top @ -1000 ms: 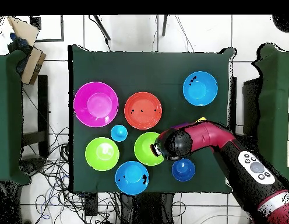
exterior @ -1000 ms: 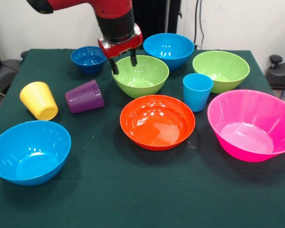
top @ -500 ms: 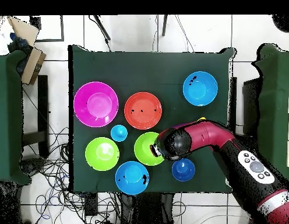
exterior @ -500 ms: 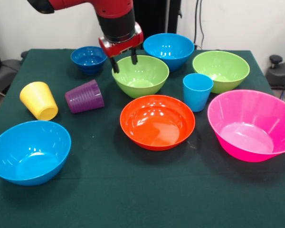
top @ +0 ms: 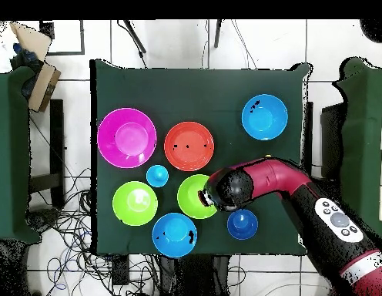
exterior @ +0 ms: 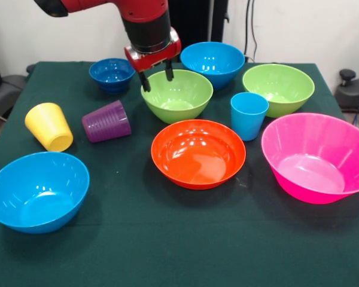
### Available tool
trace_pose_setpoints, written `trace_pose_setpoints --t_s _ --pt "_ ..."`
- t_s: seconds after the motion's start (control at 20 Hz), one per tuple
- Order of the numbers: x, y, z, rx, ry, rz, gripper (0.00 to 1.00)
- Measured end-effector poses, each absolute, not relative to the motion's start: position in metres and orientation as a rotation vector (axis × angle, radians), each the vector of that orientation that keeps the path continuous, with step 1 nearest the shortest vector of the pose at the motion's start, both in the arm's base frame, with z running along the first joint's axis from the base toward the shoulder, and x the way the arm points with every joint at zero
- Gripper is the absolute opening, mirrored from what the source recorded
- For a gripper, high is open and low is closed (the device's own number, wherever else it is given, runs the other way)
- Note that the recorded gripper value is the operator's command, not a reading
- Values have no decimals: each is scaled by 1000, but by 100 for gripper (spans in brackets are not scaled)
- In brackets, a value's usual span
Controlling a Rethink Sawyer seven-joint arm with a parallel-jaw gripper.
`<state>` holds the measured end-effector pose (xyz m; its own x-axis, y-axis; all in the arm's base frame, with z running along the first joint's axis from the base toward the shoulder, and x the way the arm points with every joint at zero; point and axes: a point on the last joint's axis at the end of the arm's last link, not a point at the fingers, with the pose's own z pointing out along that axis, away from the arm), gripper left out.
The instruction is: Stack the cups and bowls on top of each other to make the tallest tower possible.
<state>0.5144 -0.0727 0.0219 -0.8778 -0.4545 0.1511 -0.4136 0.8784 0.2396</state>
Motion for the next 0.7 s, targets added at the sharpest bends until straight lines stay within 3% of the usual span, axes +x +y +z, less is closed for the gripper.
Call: trace_pose_setpoints --t_s 0.7 --pt "536 -82 26 639 -2877 -289 100"
